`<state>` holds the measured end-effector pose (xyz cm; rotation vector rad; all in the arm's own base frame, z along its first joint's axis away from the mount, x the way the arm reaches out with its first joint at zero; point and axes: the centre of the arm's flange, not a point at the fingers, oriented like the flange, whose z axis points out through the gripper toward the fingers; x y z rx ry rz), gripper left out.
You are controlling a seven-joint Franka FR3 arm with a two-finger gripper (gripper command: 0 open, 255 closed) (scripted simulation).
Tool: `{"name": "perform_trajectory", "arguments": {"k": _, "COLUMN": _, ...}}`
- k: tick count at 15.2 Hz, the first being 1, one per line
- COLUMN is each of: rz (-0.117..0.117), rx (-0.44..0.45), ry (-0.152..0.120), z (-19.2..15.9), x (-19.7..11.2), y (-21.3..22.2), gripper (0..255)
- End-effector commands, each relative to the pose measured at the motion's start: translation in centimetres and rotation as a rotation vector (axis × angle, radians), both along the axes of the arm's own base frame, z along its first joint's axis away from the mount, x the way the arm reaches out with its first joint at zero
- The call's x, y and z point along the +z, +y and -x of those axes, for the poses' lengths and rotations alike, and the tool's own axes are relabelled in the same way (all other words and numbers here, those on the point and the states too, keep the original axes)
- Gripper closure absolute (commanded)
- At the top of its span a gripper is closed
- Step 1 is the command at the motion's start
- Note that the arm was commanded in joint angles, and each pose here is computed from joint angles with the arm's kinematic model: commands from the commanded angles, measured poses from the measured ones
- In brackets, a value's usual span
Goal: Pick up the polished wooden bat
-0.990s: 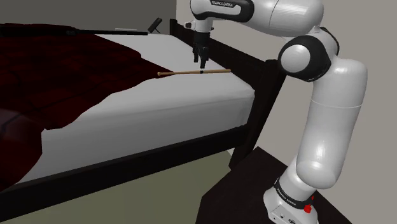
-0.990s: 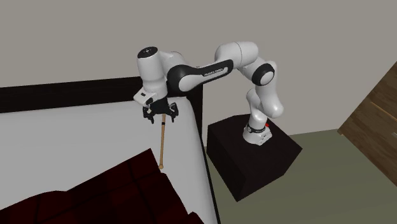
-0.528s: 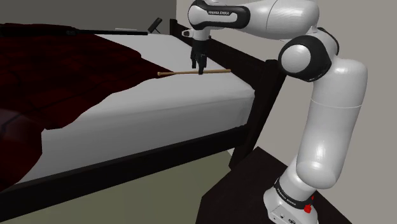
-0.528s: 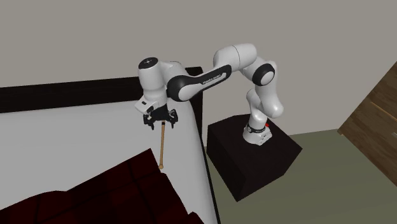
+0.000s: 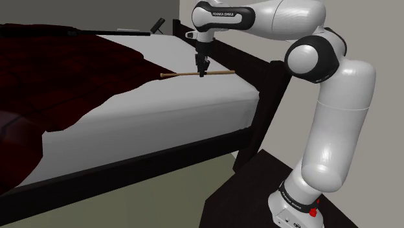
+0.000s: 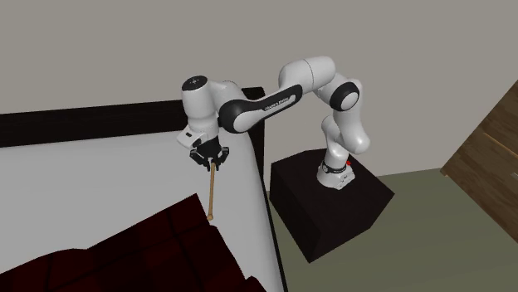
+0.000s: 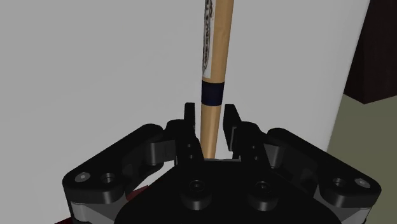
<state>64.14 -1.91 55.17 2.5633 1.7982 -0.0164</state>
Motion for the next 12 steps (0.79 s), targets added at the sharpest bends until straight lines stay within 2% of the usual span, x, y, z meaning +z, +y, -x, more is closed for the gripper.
{"name": "perform_trajectory", "arguments": {"k": 1, "rz": 0.001, "rx": -0.001, "ry": 0.005, "z": 0.0, "x": -0.3, "y": -0.1, "gripper": 255}}
{"name": "perform_trajectory", "arguments": {"k": 4, "rz": 0.001, "rx": -0.001, "ry": 0.005, "z": -0.1, "x": -0.3, "y": 0.0, "gripper": 255}}
{"name": "perform_trajectory", "arguments": {"k": 12, "rz": 0.001, "rx": -0.001, "ry": 0.005, "z": -0.1, "x": 3.9, "y": 0.0, "gripper": 255}}
